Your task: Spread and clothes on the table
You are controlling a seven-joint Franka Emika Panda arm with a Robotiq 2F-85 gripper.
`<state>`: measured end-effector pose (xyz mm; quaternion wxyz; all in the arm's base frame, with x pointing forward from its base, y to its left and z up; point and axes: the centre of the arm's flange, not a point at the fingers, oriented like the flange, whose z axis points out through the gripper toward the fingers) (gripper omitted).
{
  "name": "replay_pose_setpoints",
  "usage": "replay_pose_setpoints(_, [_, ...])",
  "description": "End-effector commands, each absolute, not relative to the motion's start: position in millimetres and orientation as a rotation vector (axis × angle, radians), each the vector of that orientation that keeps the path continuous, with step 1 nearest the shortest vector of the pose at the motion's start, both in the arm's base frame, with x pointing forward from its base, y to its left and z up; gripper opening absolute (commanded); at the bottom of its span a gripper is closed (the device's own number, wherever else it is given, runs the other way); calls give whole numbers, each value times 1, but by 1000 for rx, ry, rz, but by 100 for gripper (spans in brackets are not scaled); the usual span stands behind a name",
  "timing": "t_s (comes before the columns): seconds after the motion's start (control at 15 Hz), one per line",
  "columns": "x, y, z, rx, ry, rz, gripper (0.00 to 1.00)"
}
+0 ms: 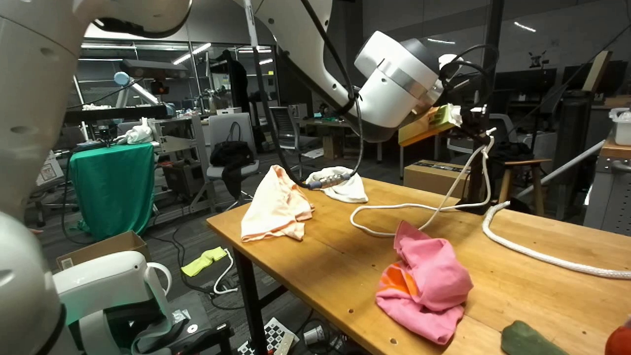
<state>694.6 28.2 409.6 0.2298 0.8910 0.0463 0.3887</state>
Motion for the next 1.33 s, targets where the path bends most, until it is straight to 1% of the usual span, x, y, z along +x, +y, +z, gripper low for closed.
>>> replay_pose_setpoints(0.0, [676, 24, 439, 2383, 65, 1202, 3])
replay_pose_setpoints(0.53, [648, 16, 486, 2314, 21, 1378, 3])
replay_pose_setpoints(0.93, [618, 48, 478, 2377, 162, 1430, 3])
replay_pose_setpoints(1.27, [598, 89, 453, 2460, 304, 1399, 3])
